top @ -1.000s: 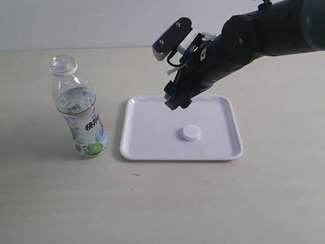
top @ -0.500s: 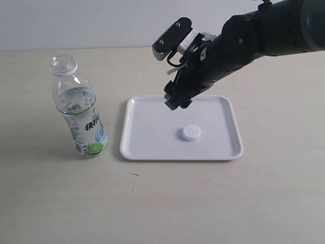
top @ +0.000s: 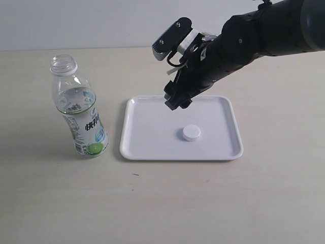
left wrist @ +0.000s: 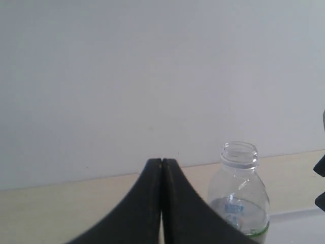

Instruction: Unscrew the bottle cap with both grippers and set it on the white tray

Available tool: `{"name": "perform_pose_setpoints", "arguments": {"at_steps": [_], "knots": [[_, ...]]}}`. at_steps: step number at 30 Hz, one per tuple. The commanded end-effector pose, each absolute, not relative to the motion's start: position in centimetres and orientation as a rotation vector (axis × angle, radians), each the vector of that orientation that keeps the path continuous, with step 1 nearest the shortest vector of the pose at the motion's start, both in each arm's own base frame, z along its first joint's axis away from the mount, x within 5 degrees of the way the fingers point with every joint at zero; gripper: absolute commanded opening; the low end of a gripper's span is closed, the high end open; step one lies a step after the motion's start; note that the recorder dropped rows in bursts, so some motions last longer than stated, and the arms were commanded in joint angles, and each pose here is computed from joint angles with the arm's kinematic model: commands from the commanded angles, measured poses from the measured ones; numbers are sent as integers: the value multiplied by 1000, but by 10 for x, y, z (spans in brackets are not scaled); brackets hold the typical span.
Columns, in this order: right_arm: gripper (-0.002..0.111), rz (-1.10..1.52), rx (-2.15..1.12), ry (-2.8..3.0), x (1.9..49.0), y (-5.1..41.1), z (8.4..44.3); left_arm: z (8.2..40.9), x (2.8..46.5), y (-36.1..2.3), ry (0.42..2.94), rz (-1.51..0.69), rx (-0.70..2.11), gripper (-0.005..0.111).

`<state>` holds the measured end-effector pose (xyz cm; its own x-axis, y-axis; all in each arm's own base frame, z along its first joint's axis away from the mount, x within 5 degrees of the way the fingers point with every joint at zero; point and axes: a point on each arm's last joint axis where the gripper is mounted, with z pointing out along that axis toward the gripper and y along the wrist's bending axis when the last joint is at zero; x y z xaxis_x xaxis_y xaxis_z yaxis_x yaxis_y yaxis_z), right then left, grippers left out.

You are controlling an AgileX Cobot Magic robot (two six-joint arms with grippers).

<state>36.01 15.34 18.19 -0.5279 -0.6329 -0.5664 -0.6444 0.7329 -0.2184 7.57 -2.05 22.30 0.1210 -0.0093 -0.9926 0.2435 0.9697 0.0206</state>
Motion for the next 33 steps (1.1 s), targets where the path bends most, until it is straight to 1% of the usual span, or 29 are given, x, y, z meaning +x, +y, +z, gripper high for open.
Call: {"name": "perform_pose_setpoints", "arguments": {"at_steps": [1,17,33], "knots": [[77,22,-952,2285,361,152,186,223,72,-19,1432,-196,178,0],[77,22,-951,2281,362,152,186,227,53,-16,1328,-199,157,0],[77,22,-951,2282,362,152,186,225,53,-14,1346,-192,146,0]]}}
